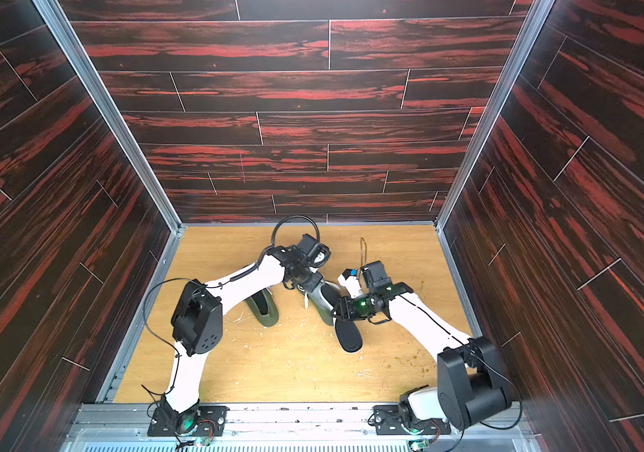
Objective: Insert the insole into the shoe
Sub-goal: Place the insole in the shoe.
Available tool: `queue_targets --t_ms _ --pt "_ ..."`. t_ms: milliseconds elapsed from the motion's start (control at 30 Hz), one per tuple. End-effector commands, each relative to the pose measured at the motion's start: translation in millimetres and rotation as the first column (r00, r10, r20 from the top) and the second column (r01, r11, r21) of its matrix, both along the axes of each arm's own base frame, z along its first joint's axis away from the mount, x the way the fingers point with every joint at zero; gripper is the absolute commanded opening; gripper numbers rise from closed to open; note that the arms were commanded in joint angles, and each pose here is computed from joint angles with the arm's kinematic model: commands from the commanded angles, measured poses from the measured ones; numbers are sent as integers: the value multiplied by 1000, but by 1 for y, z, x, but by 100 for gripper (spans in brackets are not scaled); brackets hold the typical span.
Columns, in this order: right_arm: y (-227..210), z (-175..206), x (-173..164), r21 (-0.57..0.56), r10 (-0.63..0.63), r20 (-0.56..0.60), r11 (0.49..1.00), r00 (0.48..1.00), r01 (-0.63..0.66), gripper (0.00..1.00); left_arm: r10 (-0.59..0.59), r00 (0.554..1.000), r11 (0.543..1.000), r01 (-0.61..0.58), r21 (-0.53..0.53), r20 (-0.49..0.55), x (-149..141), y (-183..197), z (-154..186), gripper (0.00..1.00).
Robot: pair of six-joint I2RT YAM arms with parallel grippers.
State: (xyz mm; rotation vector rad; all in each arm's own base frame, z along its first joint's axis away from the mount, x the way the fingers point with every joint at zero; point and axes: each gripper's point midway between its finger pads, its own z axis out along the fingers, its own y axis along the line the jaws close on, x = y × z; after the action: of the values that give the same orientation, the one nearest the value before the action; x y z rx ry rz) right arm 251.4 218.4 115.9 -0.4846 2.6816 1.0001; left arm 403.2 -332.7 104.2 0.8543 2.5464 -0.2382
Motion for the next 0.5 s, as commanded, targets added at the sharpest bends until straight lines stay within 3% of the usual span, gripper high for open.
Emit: queue_targets --t_ms 0,167,467 --pt "3 -2 -6 -14 35 -27 999 999 -35 40 -11 1000 990 8 -140 -26 -6 -6 33 0" --pt "3 -7 -2 -56 56 -34 997 998 -58 40 -86 994 965 67 -255 -64 -11 -11 40 0" --pt "10 -8 6 -82 128 -61 988 990 -132 39 -159 987 922 147 -359 -4 -10 -27 62 0"
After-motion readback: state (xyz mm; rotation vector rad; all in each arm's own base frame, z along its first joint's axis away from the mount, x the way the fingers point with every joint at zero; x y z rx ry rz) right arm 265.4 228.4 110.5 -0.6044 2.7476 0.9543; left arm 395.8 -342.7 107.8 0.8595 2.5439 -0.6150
